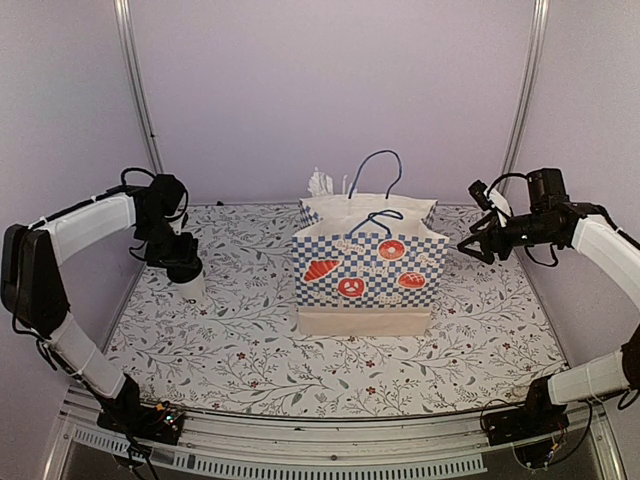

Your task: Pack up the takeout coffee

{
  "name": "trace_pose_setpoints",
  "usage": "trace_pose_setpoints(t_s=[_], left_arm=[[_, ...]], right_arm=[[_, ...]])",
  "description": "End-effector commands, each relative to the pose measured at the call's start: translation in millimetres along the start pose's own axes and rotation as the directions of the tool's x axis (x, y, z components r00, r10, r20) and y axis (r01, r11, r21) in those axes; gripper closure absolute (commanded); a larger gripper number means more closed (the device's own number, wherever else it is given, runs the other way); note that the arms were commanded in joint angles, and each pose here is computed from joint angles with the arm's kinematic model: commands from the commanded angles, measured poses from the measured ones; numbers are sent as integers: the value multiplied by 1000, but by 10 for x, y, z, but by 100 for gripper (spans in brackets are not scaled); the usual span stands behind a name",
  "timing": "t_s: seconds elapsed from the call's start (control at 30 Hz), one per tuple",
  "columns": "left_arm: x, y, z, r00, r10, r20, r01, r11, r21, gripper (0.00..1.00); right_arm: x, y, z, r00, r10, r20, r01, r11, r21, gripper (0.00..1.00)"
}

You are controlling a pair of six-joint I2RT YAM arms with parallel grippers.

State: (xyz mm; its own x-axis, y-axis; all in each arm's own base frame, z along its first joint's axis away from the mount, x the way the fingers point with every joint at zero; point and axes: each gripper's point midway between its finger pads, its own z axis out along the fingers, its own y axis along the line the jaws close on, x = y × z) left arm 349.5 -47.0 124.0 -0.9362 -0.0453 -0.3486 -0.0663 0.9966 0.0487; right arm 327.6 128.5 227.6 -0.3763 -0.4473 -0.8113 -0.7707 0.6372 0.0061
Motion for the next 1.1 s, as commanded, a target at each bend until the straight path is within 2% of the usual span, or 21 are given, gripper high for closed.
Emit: trace_pose_setpoints(t_s=[0.0, 0.17, 0.37, 0.47, 0.57, 0.73, 0.9, 1.07], left_arm=[[1, -58, -59, 1000, 1, -20, 0, 999, 44, 38], [10, -293, -358, 996, 87, 32, -90, 992, 93, 39], [307, -947, -790, 952, 295, 77, -305, 933, 189, 39], [559, -1307, -1014, 890, 438, 125, -456, 852, 256, 40], [793, -1478, -1158, 842, 520, 144, -538, 792, 288, 41], [1339, -1963, -1485, 729, 649, 218, -673, 620, 403, 41], [1763, -2334, -1629, 627, 734, 260, -762, 509, 401, 42], [2135, -2797, -1747, 502, 794, 343, -847, 370, 381, 42]], right_arm=[[-181, -35, -63, 994, -23, 106, 21, 1000, 19, 25], [-189, -53, -59, 994, -22, 110, 20, 1000, 20, 25], [-181, -72, -32, 994, -13, 105, 12, 1000, 15, 25], [-182, -55, -44, 995, -7, 101, 6, 1000, 9, 25], [-159, -67, -67, 994, -20, 106, 16, 999, 39, 25], [-62, -119, -74, 992, -25, 126, 12, 994, 107, 25], [80, -154, -15, 993, -17, 115, 2, 991, 133, 25], [126, -193, -21, 993, -33, 113, 13, 985, 171, 25]])
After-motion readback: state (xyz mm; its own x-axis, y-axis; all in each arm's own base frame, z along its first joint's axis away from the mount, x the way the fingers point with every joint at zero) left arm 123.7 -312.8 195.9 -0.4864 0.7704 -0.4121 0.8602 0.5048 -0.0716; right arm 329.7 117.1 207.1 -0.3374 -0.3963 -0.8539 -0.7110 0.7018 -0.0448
